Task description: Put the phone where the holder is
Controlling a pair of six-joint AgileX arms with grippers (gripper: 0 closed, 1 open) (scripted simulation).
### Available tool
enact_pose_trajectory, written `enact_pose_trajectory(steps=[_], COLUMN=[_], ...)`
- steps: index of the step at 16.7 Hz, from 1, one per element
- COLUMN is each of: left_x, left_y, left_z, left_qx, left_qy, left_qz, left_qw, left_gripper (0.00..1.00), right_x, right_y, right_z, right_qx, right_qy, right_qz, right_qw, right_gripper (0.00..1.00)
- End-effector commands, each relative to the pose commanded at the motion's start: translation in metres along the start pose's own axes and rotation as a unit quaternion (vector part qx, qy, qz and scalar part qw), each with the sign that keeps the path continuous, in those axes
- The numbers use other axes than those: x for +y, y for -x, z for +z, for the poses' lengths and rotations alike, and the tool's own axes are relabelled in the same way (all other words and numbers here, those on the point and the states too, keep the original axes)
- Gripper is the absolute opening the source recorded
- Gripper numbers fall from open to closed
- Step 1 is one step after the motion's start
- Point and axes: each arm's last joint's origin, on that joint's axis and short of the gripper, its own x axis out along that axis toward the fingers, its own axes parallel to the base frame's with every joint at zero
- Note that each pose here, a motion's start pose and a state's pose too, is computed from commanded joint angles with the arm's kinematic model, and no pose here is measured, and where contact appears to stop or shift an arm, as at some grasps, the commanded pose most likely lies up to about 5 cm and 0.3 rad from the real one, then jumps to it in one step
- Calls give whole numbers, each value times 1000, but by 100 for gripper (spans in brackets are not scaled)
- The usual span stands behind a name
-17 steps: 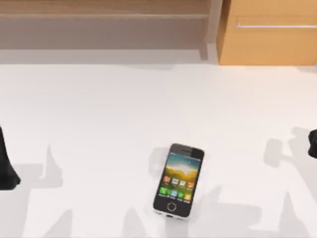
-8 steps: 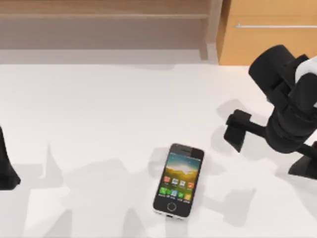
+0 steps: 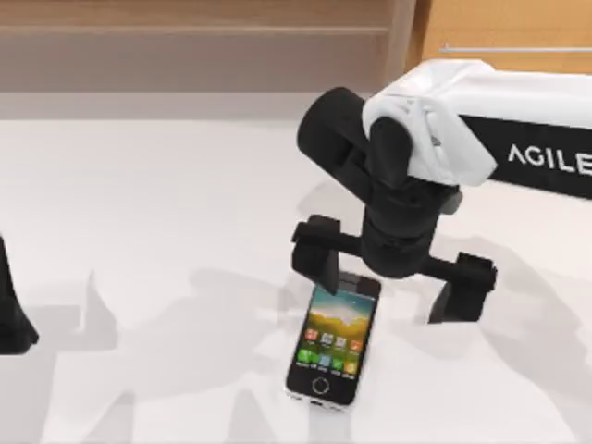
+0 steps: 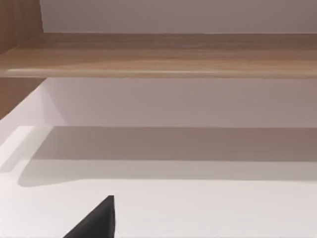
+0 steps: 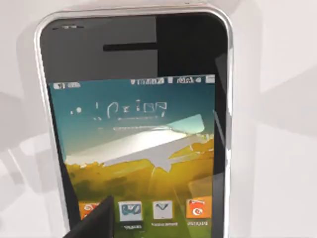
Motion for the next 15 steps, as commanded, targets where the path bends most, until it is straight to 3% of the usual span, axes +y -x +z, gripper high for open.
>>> enact_pose_trajectory(steps=[4,11,15], left_x=[0,0,0], left_y=[0,0,0], left_z=[0,0,0], left_qx=[0,0,0], left_qy=[0,0,0], left_qz=[0,0,0], left_qw=[1000,1000,1000], left_gripper=[100,100,100], right_x=[31,34,37], right_y=[6,5,-27], right_z=[-14,-15,-15], right_qx=[2,3,4], right_qy=[19,20,22], right_qz=[8,8,7], right_qw=[1000,1000,1000], right_gripper=[100,100,100])
